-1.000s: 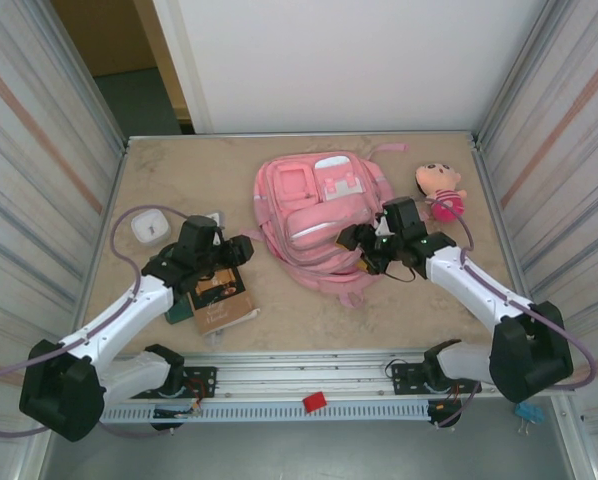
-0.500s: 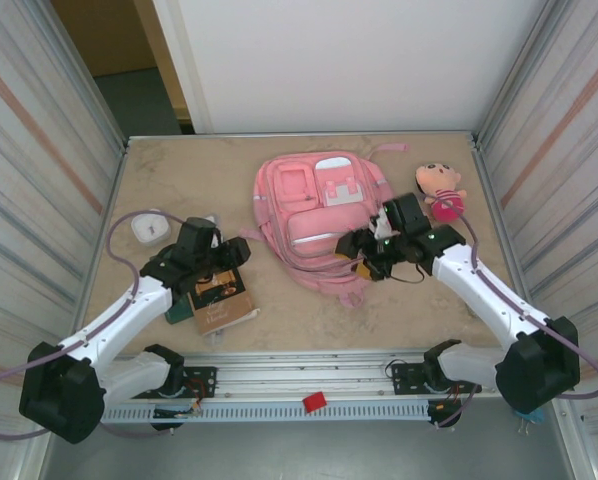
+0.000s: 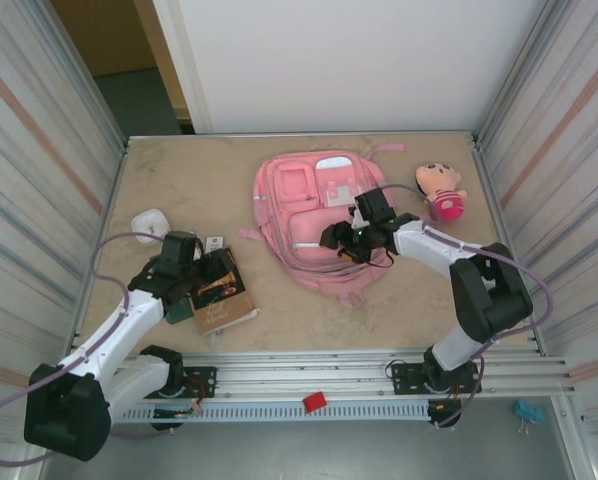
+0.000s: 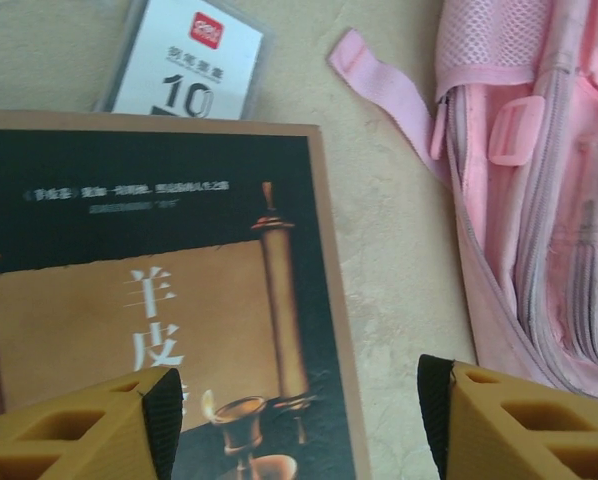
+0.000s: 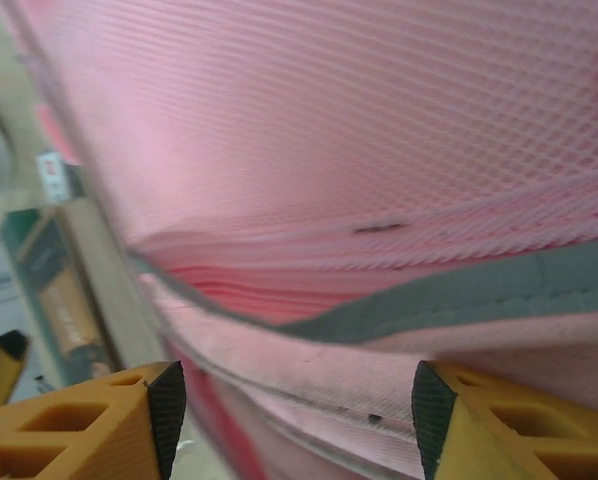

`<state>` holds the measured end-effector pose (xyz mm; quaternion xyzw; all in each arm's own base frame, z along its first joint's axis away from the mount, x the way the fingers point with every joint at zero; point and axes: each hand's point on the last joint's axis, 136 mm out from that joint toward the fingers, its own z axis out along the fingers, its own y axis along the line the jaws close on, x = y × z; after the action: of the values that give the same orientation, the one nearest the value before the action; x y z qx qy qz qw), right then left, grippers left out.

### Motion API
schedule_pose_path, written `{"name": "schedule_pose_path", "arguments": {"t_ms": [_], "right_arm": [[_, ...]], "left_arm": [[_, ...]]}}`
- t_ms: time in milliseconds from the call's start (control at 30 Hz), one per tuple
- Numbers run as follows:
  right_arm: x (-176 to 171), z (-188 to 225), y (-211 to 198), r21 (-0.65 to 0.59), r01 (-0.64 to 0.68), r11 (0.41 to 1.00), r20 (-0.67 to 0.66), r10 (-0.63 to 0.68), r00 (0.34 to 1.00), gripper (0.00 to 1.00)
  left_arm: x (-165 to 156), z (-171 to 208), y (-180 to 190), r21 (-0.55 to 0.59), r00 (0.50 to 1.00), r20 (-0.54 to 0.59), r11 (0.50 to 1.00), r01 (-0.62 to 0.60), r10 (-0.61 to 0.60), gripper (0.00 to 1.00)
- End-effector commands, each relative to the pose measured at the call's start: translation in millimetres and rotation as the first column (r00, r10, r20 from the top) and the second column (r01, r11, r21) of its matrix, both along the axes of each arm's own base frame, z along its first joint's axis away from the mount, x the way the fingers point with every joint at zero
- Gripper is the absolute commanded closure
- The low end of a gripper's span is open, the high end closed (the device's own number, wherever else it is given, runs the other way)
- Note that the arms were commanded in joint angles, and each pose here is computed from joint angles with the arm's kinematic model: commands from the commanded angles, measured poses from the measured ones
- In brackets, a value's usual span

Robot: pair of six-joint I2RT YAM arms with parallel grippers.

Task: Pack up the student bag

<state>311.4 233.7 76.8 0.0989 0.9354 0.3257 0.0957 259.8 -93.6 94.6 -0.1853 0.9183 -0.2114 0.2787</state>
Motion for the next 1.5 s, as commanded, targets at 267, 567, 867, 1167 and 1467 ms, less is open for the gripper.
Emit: {"name": "schedule_pose_path", "arguments": {"t_ms": [267, 567, 867, 1167, 1467], "right_arm": [[-14.6, 94.2, 64.9, -0.106, -0.238, 0.965, 0.278, 0.259, 0.925, 0.35], [-62.9, 39.0, 149.0, -0.11, -0.435, 0.894, 0.121, 0.447, 0.887, 0.35], [-96.4, -0.9, 195.5, -0.073, -0.587, 0.807, 0.027, 0.59, 0.807, 0.35], [-110.3, -20.7, 210.6, -0.006, -0.62, 0.784, -0.016, 0.62, 0.784, 0.39], [-107.7, -57.1, 198.6, -0.073, -0.591, 0.803, -0.093, 0.584, 0.806, 0.6]], "left_arm": [[-10.4, -2.2, 26.8, -0.02, 0.995, -0.053, 0.996, -0.086, 0.085, 0.35], [-17.4, -0.4, 37.2, -0.026, 0.99, -0.05, 0.99, -0.135, 0.134, 0.35], [-28.9, -7.9, 41.9, -0.019, 0.979, -0.111, 0.985, -0.174, 0.171, 0.38], [-59.8, -21.0, 55.6, 0.019, 0.93, -0.229, 0.957, -0.29, 0.287, 0.39], [-77.6, -42.9, 46.9, -0.042, 0.902, -0.311, 0.944, -0.329, 0.3, 0.41]]}}
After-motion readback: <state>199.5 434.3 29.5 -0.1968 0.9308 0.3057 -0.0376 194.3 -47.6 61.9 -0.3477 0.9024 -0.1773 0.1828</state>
